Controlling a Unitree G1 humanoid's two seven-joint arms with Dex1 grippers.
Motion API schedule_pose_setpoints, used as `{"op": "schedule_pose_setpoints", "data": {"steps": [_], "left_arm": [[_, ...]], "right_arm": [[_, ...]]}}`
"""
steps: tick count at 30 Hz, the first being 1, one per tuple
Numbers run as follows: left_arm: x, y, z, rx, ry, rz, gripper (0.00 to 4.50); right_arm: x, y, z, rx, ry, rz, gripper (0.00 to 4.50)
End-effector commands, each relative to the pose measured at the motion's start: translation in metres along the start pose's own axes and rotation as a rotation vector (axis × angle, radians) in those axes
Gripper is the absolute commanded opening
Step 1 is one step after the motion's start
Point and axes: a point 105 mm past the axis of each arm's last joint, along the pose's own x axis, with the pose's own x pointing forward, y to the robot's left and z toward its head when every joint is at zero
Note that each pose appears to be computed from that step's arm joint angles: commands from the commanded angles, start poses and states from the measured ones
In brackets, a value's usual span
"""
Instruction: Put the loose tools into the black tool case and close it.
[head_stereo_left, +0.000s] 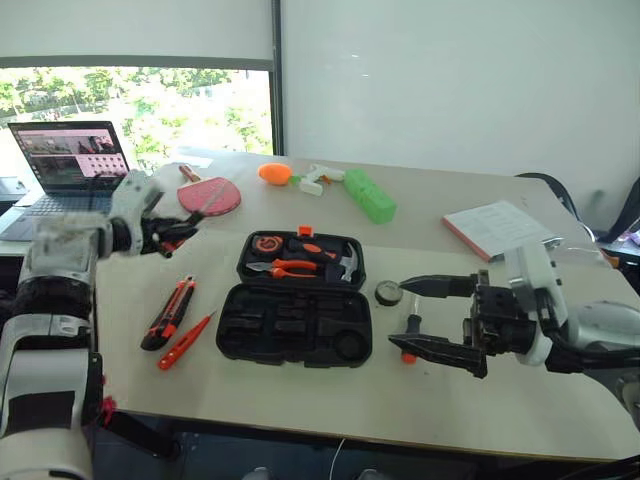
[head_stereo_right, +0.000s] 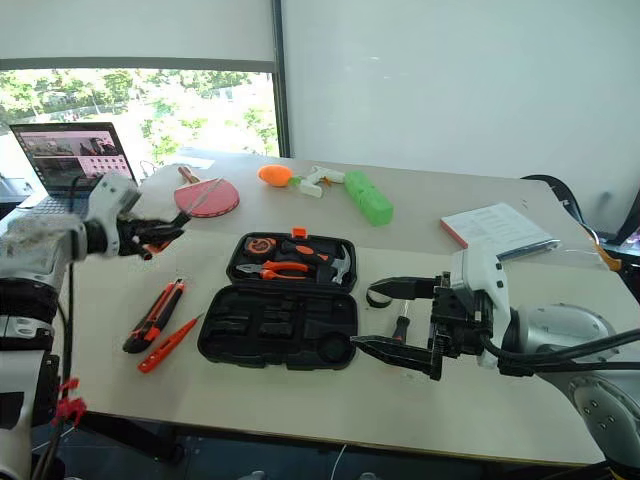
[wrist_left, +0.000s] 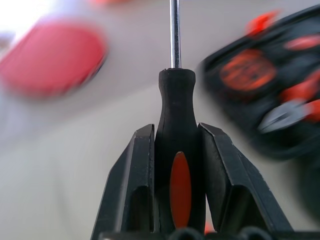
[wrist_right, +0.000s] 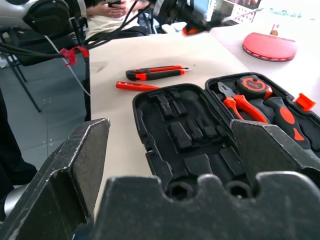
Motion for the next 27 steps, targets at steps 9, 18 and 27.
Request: {"op": "schedule_pose_setpoints", "data": {"steps": [9,18,27], "left_arm": [[0.052,-0.082,-0.018,0.413,0.274,-0.503,0.83],[0.065,-0.066,-0.038,0.406,0.319,-0.437,0.83],[0.080,-0.067,-0.041,0.404,0.295,-0.423,0.83]], "right_arm": [[-0.014,0.000,-0.002,-0.003,0.006,-0.127,4.50],[-0.022,0.002,-0.007,0.011,0.000,-0.210,4.50],[-0.021,0.001,-0.009,0.022,-0.004,-0.225,4.50]]}}
